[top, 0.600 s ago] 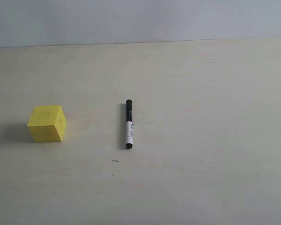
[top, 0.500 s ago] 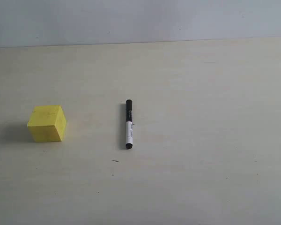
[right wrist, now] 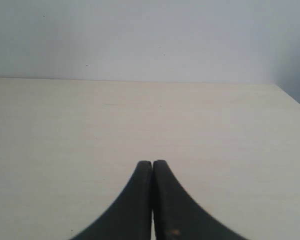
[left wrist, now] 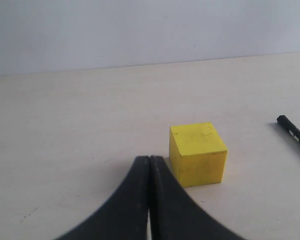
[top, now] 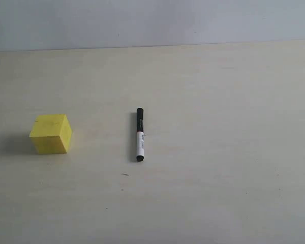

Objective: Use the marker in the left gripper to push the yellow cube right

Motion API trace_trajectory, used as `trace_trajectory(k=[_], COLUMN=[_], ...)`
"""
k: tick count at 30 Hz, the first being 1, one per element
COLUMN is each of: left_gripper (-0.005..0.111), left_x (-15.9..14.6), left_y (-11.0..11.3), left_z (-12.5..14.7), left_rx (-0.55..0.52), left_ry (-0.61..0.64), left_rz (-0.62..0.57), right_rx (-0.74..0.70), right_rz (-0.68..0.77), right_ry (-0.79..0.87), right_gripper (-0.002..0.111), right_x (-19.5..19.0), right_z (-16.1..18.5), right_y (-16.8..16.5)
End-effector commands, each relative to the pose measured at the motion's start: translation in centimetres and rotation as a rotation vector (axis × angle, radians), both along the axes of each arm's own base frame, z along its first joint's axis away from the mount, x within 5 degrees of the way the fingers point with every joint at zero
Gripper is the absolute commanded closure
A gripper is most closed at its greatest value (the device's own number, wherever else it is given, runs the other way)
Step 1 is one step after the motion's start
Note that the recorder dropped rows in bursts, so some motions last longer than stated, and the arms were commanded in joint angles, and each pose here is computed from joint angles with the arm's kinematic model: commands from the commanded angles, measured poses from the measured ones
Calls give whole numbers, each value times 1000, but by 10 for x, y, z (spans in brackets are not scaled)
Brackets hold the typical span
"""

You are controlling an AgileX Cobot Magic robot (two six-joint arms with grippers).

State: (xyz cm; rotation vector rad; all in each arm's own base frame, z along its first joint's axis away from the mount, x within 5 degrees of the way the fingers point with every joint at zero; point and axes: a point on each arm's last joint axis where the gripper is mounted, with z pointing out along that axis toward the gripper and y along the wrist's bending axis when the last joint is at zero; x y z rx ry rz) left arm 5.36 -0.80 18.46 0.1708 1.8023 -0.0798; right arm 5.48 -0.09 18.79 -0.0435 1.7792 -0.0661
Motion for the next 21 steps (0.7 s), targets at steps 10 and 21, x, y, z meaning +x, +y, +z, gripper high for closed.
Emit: trace_trajectory(k=[10, 21], left_gripper=[107, 107], left_x=[2, 2], left_y=[0, 0], left_z=[14, 31], left_rx=[7, -615], left_ry=[-163, -257], left_rz=[0, 36], right_rx=[-3, -3], right_rz=[-5, -5], right_ry=[-13, -13], right_gripper=[108, 108], right_x=[0, 0], right_z=[0, 0], right_y=[0, 0])
